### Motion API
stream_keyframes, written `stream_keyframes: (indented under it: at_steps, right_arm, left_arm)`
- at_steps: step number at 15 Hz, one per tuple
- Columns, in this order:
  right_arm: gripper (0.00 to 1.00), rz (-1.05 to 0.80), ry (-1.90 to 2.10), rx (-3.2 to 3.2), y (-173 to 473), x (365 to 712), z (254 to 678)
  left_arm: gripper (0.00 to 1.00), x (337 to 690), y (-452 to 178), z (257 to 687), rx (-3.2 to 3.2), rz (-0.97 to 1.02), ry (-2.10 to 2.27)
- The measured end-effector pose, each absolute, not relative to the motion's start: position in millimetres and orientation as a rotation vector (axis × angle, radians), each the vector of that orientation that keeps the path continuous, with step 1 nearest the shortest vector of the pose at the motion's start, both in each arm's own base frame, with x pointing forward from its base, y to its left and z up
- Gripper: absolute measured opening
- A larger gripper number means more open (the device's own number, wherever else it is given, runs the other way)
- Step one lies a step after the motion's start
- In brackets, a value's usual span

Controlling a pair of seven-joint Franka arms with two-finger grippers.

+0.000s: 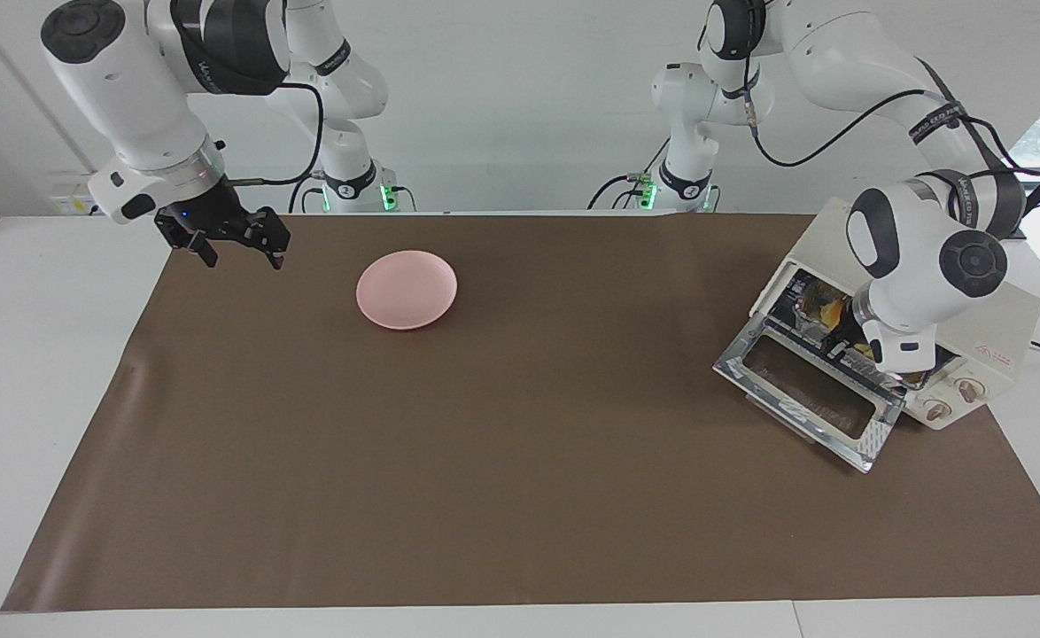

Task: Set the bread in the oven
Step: 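Release the tray inside the oven and withdraw the left gripper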

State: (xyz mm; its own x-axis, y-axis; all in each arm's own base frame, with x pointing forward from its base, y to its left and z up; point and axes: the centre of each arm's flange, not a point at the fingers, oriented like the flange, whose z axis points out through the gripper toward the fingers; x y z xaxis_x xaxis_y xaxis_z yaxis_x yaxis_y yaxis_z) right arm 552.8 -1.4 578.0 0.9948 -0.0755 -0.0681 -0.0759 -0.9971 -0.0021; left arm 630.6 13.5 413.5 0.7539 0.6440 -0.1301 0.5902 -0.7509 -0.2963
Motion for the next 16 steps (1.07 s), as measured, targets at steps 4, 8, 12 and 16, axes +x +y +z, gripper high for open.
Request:
stream_keyframes:
  at_steps: [4, 8, 12, 16]
  right_arm:
    - [1.00, 0.107, 0.119, -3.133, -1.4, 552.9, 578.0]
    - [1.00, 0.107, 0.119, -3.133, -1.4, 552.8, 578.0]
    - [1.00, 0.107, 0.119, -3.133, -1.4, 552.8, 578.0]
    - [1.00, 0.107, 0.119, -3.133, -1.4, 552.8, 578.0]
  left_arm:
    - [0.02, 625.7, 15.1, 410.8, -2.714, 0.347, -0.973]
    - [0.38, 624.5, 13.9, 413.5, -2.720, 0.344, -0.968]
    - [0.79, 627.3, 5.6, 418.9, -2.762, 0.317, -0.890]
    - [1.00, 637.7, -0.6, 444.5, -2.858, 0.213, -0.715]
